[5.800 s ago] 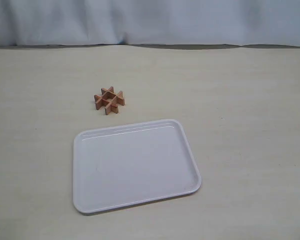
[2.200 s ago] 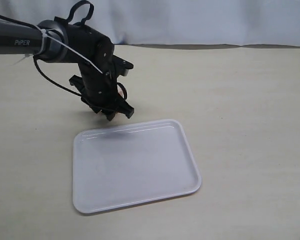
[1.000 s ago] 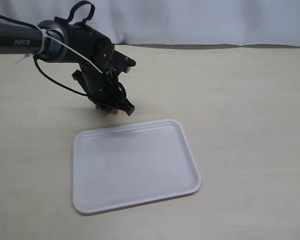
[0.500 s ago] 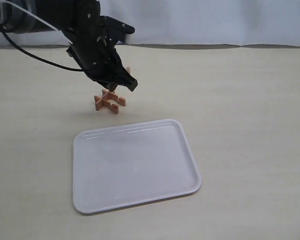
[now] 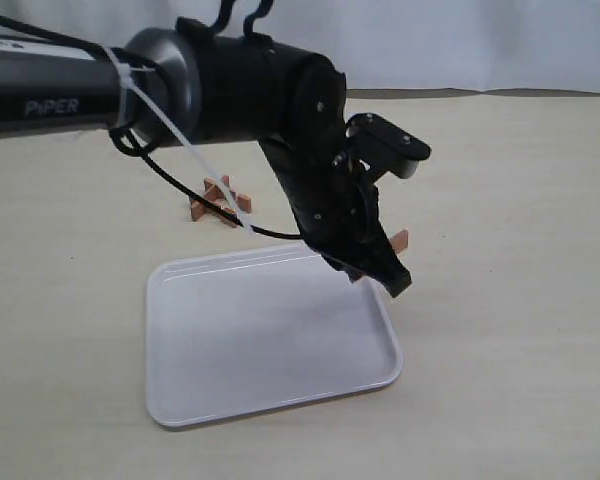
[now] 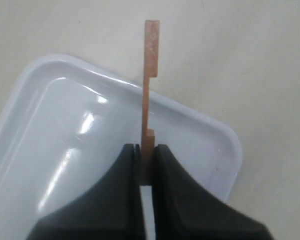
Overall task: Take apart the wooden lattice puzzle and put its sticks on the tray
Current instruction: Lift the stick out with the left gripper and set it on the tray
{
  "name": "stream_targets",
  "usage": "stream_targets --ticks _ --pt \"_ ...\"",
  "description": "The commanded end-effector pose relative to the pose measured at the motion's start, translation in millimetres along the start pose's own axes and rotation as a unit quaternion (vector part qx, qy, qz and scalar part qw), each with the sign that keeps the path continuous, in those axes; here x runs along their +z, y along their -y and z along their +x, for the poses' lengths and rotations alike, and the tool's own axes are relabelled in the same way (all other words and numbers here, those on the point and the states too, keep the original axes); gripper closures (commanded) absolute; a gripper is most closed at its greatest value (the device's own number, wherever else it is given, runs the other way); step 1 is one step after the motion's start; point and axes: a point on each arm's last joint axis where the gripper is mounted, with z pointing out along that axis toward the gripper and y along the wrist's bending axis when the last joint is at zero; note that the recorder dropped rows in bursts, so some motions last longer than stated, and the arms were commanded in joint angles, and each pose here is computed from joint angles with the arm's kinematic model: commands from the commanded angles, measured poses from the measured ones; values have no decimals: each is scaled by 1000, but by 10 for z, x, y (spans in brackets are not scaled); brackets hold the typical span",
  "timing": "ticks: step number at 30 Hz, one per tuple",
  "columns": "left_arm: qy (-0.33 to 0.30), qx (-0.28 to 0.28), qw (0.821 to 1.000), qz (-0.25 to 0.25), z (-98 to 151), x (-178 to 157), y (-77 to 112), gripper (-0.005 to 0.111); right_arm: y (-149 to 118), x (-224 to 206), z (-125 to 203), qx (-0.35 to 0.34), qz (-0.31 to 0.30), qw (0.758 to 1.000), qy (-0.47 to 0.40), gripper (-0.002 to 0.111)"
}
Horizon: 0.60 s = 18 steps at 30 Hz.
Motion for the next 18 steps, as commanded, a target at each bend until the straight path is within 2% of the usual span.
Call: stream_targets --ticks 1,7,18 --pt "-25 -39 999 -2 32 132 -9 107 -1 -1 2 -1 -2 1000 2 104" --pt "-35 -75 996 -25 56 247 -66 107 -1 -1 2 -1 -2 1000 2 104" --pt "-50 -78 995 -47 95 400 -126 106 -1 -1 2 -1 -2 1000 2 104"
